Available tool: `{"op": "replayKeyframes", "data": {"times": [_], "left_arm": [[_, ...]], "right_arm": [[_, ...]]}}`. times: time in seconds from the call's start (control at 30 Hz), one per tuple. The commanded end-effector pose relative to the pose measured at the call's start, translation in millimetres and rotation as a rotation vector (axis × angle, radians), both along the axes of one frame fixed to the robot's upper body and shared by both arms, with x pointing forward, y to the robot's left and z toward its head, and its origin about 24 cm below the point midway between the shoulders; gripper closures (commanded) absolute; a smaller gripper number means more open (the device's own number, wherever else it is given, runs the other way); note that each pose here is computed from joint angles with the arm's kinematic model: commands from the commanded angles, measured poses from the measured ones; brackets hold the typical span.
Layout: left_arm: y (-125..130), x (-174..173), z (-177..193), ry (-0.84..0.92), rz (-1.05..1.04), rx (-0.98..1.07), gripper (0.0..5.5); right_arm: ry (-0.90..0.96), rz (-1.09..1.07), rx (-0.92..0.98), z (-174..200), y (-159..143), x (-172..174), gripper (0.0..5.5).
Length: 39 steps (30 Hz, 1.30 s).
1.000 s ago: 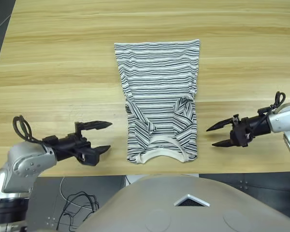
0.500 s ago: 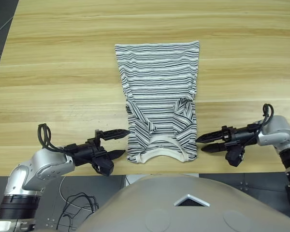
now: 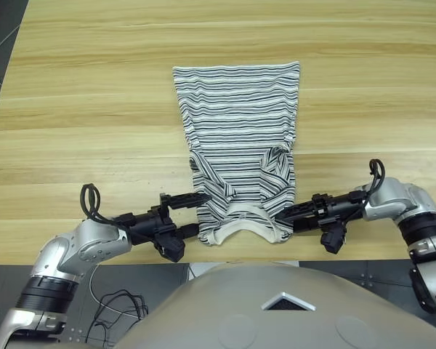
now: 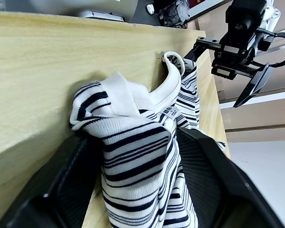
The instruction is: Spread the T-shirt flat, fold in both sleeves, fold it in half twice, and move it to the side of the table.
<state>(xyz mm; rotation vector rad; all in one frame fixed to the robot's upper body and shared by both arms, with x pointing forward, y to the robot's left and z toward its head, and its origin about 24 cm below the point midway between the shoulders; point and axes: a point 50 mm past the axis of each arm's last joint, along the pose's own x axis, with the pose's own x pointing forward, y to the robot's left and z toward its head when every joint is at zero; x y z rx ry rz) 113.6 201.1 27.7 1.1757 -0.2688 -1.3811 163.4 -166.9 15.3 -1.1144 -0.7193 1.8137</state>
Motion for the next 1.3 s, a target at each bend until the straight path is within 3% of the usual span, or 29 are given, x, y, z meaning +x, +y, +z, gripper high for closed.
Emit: {"op": "replayKeyframes", "data": {"times": [0.03, 0.47, 0.77, 0.9, 1.13, 1.3], "left_arm": [[14, -20, -30, 0.183, -0.013, 0.201, 1.11], [8, -18, -32, 0.239, -0.015, 0.193, 3.33], [3, -7, -19, 0.271, -0.013, 0.170, 4.82], [-2, 0, -8, 0.300, 0.017, 0.117, 5.37], [-20, 15, 58, 0.619, 0.109, -0.105, 5.37], [-20, 11, 94, 0.755, 0.002, -0.049, 5.37]], "right_arm": [[0.012, 0.021, -0.082, -9, 1, -3, 3.00], [-0.019, 0.029, -0.054, 5, 11, 3, 5.33], [0.025, -0.008, -0.014, 22, 18, 10, 5.40], [0.206, -0.109, -0.020, 32, 23, 10, 5.40], [0.836, -0.244, -0.174, 68, 20, 26, 5.40], [1.114, -0.204, -0.275, 87, 10, 28, 5.40]]}}
